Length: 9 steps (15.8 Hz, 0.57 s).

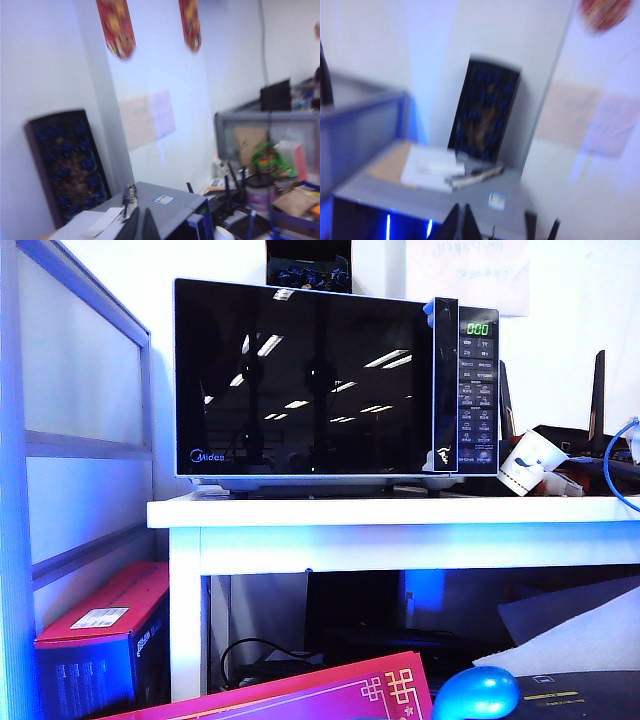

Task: Open the microwave door, place the orange inside the microwave, then close the microwave door.

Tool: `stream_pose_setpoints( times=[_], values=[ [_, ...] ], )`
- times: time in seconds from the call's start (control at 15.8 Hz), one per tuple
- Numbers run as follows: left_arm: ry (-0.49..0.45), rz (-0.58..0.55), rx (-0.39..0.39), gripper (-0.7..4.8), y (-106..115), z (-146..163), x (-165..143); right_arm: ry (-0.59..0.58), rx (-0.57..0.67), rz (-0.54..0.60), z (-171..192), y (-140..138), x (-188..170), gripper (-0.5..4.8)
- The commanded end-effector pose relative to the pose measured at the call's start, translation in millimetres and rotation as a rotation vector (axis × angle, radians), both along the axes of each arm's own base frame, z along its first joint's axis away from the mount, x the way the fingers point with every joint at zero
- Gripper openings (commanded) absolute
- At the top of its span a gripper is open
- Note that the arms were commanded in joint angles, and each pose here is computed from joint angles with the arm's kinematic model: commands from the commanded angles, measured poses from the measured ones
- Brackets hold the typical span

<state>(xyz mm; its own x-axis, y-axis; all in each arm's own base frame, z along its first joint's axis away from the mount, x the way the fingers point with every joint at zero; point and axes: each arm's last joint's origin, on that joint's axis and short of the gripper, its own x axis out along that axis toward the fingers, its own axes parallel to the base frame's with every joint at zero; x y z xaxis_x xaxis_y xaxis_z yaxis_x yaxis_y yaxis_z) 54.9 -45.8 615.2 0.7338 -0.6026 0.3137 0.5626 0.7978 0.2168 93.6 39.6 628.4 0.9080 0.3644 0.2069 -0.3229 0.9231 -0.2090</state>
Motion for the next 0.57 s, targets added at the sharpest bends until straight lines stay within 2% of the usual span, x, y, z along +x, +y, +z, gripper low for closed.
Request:
stream_pose_setpoints(
  times=[0.06,0.13,0.32,0.44,0.57],
  values=[
    [-0.039,0.0,-0.04,-0.05,60.7,-11.8,-72.2,-0.042,0.002,0.112,-0.7,-19.6,-53.5,-0.05],
    [-0.066,0.0,-0.062,-0.05,80.1,-17.9,-95.4,-0.036,-0.013,0.162,-4.7,-25.6,-71.1,-0.05],
    [-0.07,0.014,-0.072,-0.05,121.0,-44.6,-143.7,0.051,-0.043,0.171,-20.4,-37.8,-99.7,-0.05],
    [-0.026,0.011,-0.034,-0.05,133.8,-62.3,-159.2,0.131,-0.07,0.171,-29.5,-38.8,-102.2,-0.05],
    [0.045,0.008,0.027,-0.05,136.1,-75.1,-162.2,0.161,-0.086,0.186,-33.3,-36.4,-97.6,-0.05]
  ],
)
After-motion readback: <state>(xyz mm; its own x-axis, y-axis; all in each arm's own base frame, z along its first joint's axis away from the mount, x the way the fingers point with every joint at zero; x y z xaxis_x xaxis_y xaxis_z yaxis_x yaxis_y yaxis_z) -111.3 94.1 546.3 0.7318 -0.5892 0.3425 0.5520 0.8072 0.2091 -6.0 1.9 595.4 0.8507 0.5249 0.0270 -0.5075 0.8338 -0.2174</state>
